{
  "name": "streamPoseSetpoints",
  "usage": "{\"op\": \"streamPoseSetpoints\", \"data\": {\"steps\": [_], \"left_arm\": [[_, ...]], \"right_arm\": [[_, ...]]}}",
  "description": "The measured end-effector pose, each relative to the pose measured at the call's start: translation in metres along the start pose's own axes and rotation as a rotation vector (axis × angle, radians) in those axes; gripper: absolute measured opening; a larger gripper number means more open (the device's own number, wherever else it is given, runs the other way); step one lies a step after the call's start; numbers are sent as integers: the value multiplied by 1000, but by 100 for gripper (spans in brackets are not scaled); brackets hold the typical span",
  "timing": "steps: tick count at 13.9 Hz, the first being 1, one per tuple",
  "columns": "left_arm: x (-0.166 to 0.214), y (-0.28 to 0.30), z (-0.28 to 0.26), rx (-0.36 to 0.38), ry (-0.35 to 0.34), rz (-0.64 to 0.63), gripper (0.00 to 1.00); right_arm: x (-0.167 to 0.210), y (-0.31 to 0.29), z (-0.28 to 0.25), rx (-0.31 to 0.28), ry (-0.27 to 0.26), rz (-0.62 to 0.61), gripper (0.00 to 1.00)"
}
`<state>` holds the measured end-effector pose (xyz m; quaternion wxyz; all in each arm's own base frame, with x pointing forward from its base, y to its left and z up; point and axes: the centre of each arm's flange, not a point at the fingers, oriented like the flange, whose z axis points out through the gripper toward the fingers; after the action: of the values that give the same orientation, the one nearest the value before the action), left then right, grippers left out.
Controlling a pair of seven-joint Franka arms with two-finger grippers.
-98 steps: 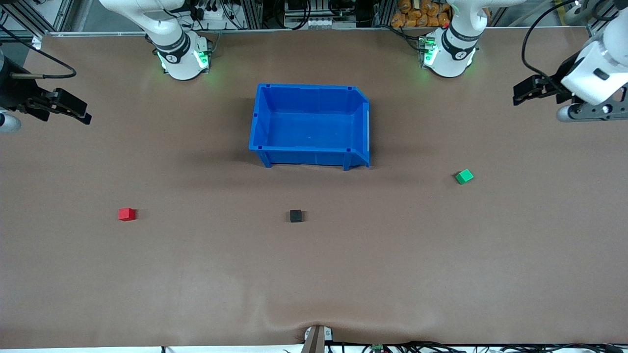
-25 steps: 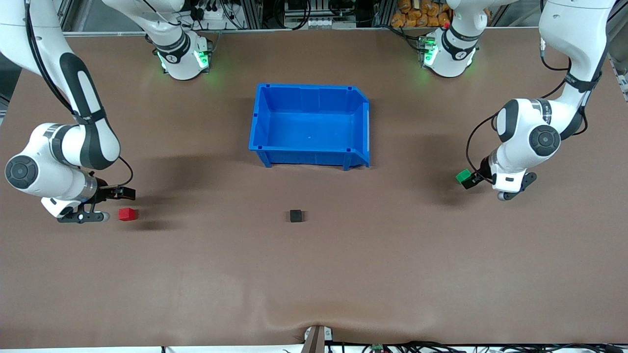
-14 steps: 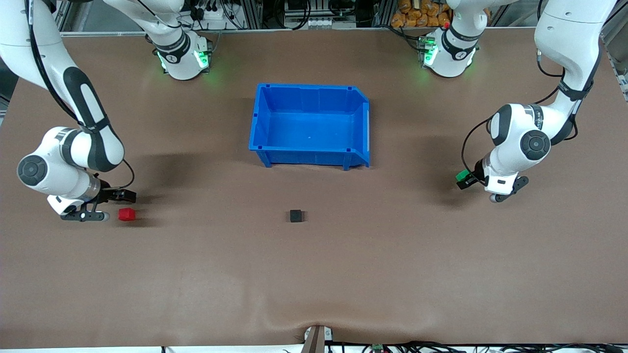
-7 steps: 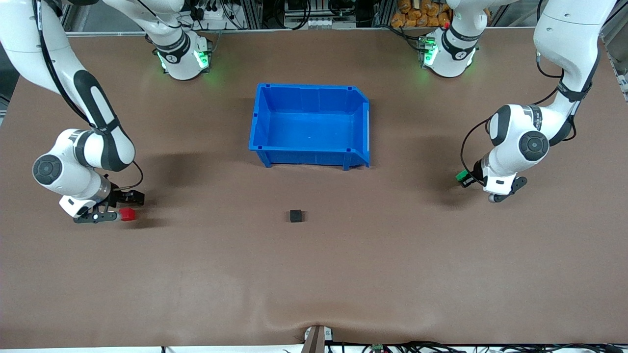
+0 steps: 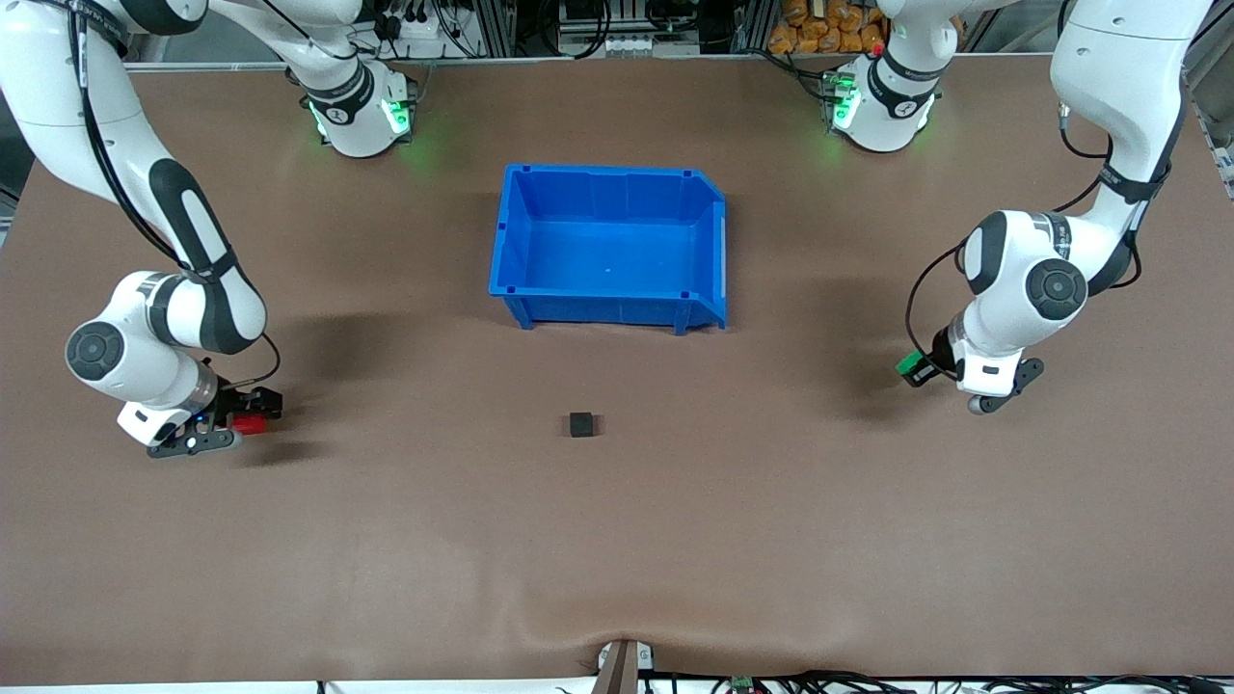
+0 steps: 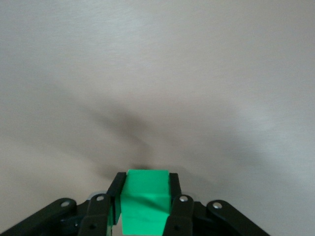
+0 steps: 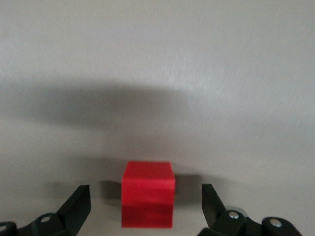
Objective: Attach green and red cubes to black cube
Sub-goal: 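Carry the green cube with the left gripper toward the black cube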
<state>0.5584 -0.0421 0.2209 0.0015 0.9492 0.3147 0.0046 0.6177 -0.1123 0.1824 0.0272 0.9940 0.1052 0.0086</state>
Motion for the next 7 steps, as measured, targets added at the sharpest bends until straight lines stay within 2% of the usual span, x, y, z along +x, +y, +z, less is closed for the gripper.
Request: {"op": "streamPoseSetpoints", "data": {"steps": [2,7], "left_arm": [[-10,29,-13,-16,1,-44,40],[-43,115,-38,3,-20,-174,40]], "right_arm": [[2,2,1,1,-4,-15,100],[-5,3,14,15,-46,-14,100]]}}
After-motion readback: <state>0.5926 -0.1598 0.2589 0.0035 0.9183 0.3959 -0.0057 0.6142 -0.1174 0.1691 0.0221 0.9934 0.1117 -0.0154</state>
